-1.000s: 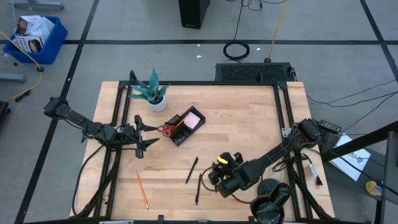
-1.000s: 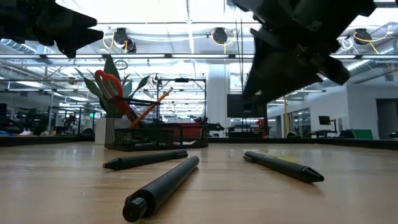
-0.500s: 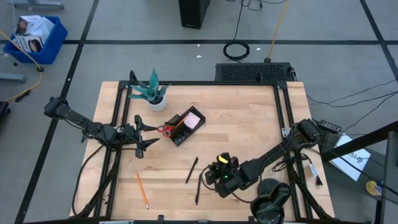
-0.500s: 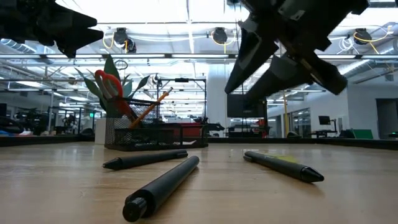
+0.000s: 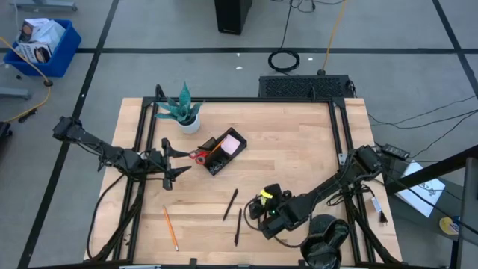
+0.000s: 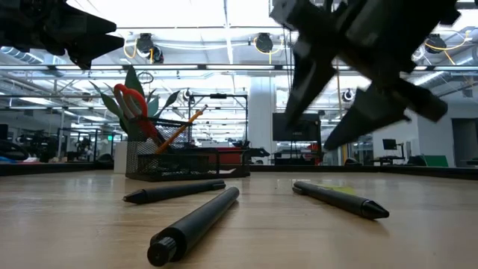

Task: Pick and place office supplies into organizer
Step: Put the green eraser into the black desk organizer

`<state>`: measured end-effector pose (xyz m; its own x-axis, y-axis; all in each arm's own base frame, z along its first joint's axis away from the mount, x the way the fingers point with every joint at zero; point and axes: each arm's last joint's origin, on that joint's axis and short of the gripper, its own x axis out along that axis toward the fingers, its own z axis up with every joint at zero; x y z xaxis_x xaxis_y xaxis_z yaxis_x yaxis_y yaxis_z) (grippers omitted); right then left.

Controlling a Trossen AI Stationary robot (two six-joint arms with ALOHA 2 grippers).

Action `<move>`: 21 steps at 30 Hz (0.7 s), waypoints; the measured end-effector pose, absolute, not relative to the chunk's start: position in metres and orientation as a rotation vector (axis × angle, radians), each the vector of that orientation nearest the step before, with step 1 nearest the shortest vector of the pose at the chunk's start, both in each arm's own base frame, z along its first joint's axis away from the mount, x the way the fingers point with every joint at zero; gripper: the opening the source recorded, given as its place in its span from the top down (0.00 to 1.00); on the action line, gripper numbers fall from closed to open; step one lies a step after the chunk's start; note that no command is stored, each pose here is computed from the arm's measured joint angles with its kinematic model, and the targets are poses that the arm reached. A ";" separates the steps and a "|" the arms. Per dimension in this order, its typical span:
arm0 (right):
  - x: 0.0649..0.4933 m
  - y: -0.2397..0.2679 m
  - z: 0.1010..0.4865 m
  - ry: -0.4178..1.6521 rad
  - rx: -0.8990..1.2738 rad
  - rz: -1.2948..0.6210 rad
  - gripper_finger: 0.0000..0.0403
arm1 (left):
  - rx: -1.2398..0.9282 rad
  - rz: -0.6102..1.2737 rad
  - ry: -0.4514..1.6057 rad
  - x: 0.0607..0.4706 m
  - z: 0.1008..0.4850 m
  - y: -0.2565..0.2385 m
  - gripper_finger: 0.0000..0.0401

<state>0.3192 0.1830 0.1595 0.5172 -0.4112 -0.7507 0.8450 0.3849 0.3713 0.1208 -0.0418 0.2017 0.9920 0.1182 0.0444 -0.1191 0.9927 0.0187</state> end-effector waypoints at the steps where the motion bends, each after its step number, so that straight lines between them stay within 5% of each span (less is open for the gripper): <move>1: 0.320 0.182 0.162 0.611 0.828 -0.877 0.32 | 0.024 0.119 -0.038 0.121 0.201 -0.042 0.44; 9: 0.320 0.174 0.152 0.718 0.847 -0.981 0.12 | 0.021 0.120 -0.044 0.121 0.202 -0.042 0.44; 21: 0.318 0.164 0.141 0.817 0.857 -1.081 0.09 | 0.021 0.120 -0.044 0.121 0.202 -0.042 0.44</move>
